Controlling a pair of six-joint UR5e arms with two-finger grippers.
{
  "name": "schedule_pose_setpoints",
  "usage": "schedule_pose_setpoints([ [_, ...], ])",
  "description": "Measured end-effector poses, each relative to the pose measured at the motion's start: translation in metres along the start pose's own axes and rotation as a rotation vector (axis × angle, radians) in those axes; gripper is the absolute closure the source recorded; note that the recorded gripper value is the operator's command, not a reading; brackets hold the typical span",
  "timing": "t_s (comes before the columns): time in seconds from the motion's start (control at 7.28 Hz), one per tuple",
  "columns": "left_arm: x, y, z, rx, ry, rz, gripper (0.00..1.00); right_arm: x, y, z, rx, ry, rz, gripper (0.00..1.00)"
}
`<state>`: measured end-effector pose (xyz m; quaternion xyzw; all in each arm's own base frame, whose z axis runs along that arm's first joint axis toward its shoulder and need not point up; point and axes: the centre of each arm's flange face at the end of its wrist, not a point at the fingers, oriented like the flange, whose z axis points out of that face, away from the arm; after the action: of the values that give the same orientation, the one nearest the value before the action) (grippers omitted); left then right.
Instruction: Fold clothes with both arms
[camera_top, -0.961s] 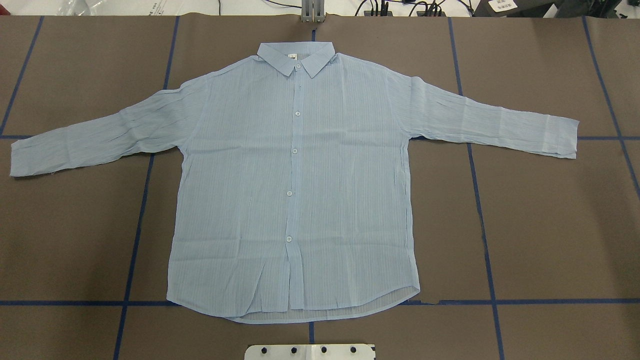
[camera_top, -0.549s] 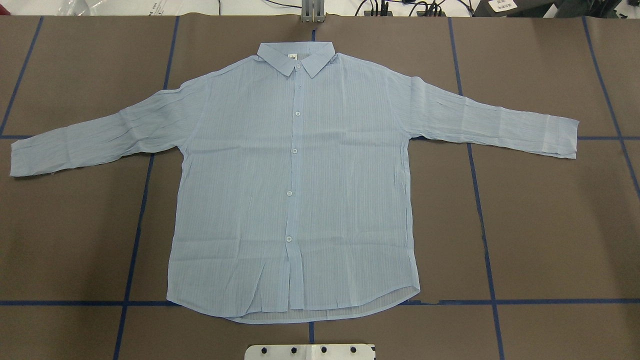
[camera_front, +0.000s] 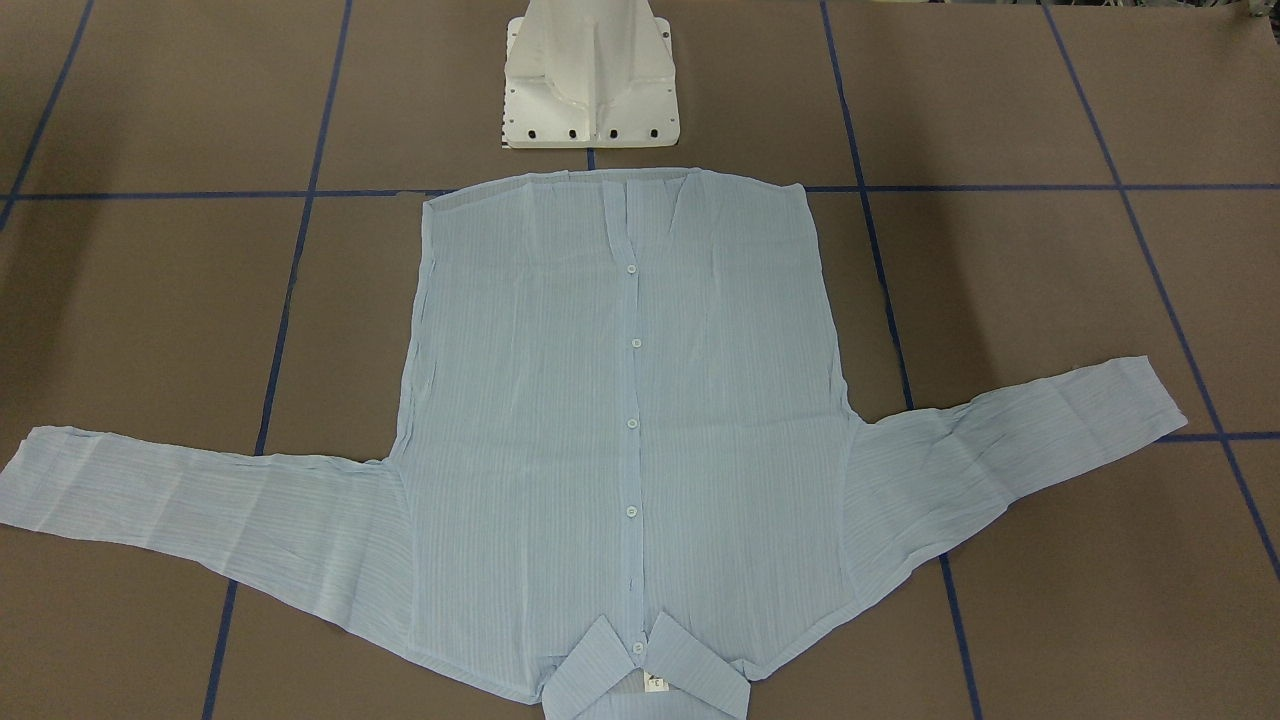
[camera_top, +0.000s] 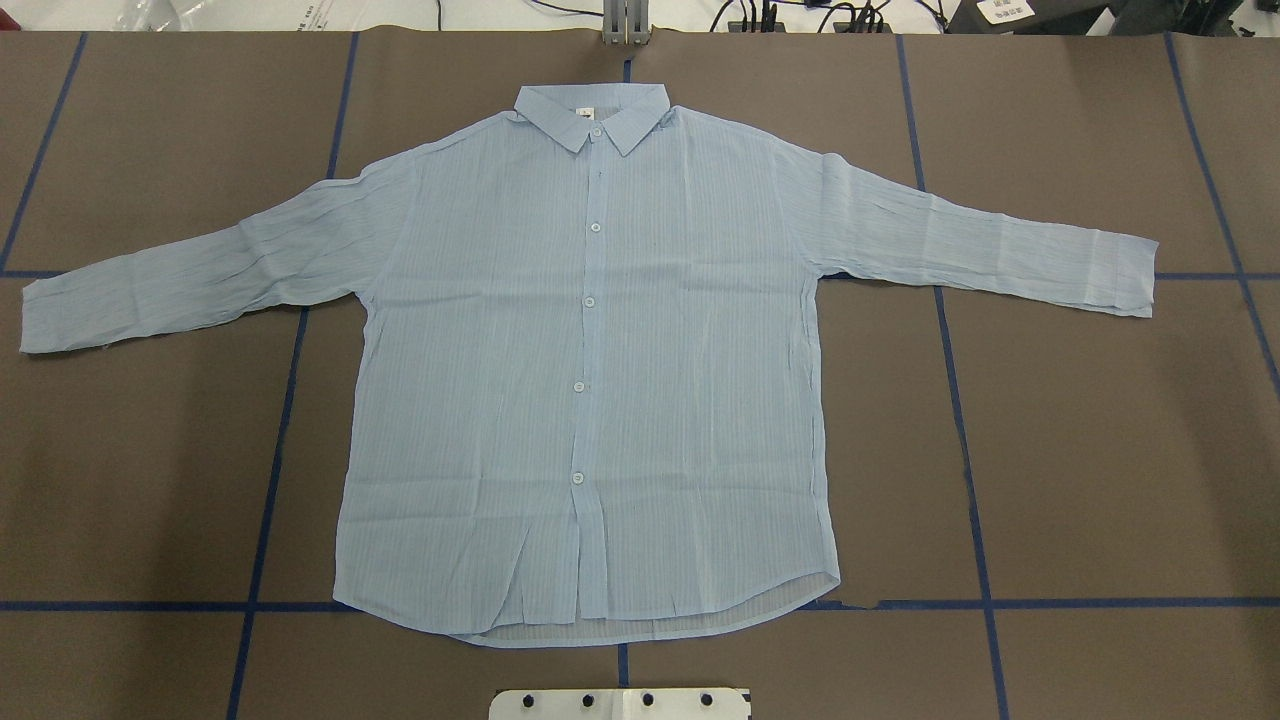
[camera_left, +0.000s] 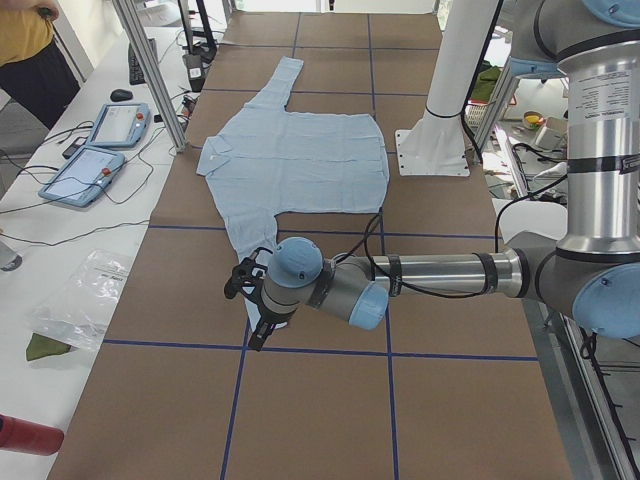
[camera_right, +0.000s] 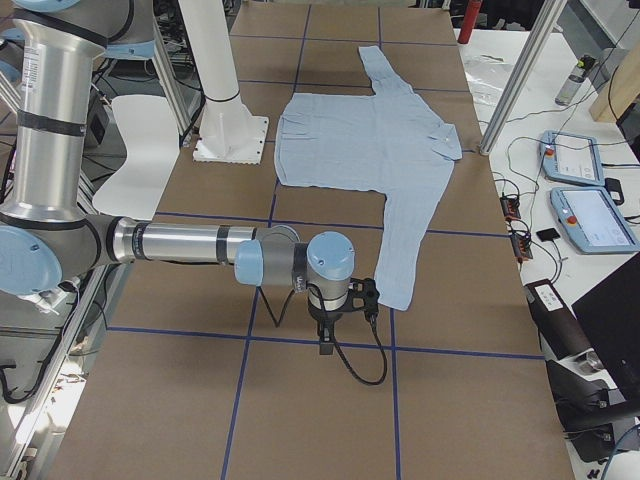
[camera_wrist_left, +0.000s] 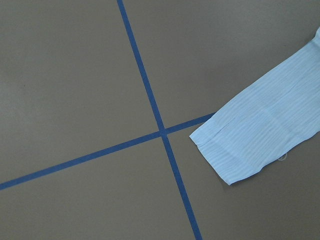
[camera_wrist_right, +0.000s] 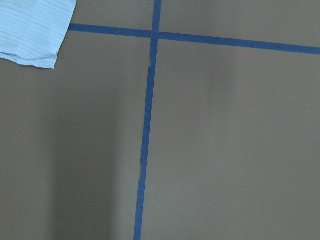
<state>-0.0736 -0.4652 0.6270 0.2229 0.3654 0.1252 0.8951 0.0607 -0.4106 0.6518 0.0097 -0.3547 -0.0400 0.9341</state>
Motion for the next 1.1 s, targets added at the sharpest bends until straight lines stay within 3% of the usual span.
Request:
schedule_pose_setpoints([
  [0.27, -0.002, -0.007, -0.006, 0.04, -0.067, 0.111, 0.0, -0.007, -0.008, -0.009, 0.059, 0.006, -0.057, 0.0],
  [0.69, 0.004, -0.016, -0.015, 0.081, -0.079, 0.178, 0.0, -0.014, -0.014, -0.018, 0.145, 0.013, -0.124, 0.0],
  [1.1, 0.023, -0.084, -0.04, 0.284, -0.102, 0.259, 0.0, -0.022, -0.035, -0.034, 0.212, 0.005, -0.119, 0.0],
])
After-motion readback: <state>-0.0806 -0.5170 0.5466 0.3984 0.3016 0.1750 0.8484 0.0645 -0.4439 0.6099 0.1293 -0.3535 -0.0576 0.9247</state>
